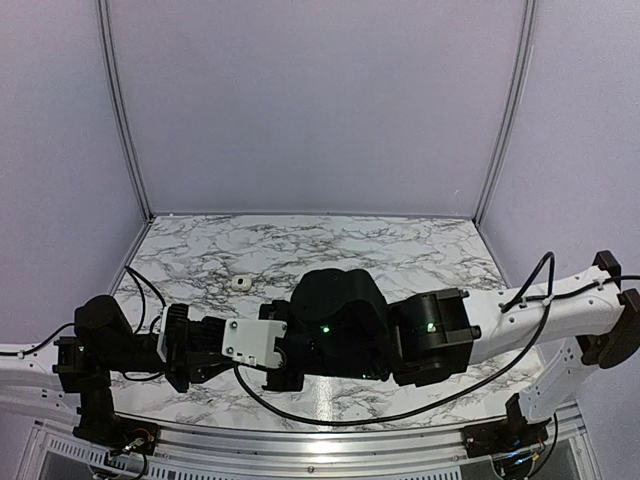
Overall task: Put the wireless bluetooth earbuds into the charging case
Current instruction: Insert the left earbud into the left side groove of the charging case, then adjust the left earbud in the left side groove of the charging case.
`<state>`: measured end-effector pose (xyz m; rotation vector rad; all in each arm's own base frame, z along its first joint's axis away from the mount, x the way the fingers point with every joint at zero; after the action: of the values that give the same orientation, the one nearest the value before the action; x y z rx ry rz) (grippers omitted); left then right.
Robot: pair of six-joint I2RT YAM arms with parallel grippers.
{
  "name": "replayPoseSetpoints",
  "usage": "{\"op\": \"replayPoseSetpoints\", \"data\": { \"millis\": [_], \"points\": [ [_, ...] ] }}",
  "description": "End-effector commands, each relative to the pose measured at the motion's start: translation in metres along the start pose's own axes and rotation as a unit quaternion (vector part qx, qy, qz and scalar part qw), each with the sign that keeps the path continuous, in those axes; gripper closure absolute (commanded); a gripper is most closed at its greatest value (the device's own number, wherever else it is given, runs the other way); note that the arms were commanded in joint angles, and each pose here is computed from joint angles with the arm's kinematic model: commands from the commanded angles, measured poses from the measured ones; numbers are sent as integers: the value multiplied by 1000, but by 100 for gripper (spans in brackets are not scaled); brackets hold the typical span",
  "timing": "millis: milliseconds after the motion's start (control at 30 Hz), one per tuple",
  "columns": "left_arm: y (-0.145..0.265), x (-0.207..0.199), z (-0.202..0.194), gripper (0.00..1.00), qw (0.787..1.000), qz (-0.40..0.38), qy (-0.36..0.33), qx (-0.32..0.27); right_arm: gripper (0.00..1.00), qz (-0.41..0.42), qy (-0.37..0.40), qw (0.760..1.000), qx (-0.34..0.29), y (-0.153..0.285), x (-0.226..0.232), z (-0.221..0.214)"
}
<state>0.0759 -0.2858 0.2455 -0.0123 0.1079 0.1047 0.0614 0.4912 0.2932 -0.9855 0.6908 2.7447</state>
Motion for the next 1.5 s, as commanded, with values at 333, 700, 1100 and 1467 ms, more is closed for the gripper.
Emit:
{"op": "replayPoseSetpoints", "data": {
  "millis": [333,700,1100,1467],
  "points": [
    [4,-4,26,100,999,-5,-14,-44,94,23,51,998,35,-10,21,1],
    [1,-2,21,100,999,-4,-16,-36,77,3,19,1000,-6,12,0,24],
    [-3,2,11,100,1000,3,-19,-19,82,-5,-16,1000,0,29,-12,20],
    [-5,3,10,100,1000,5,-23,-13,90,19,-28,999,30,10,-5,1]
  ]
}}
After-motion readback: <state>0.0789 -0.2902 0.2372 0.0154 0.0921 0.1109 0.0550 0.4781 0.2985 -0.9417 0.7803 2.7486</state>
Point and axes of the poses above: each gripper's point midway between its finger pads, its own y axis back along the fingers, its own x axis along the line the jaws close on, z = x × y, the point moved 1 cm from there along y, back along the fingers, and after that the axes turned 13 degrees about y, right-handed, at the moved point
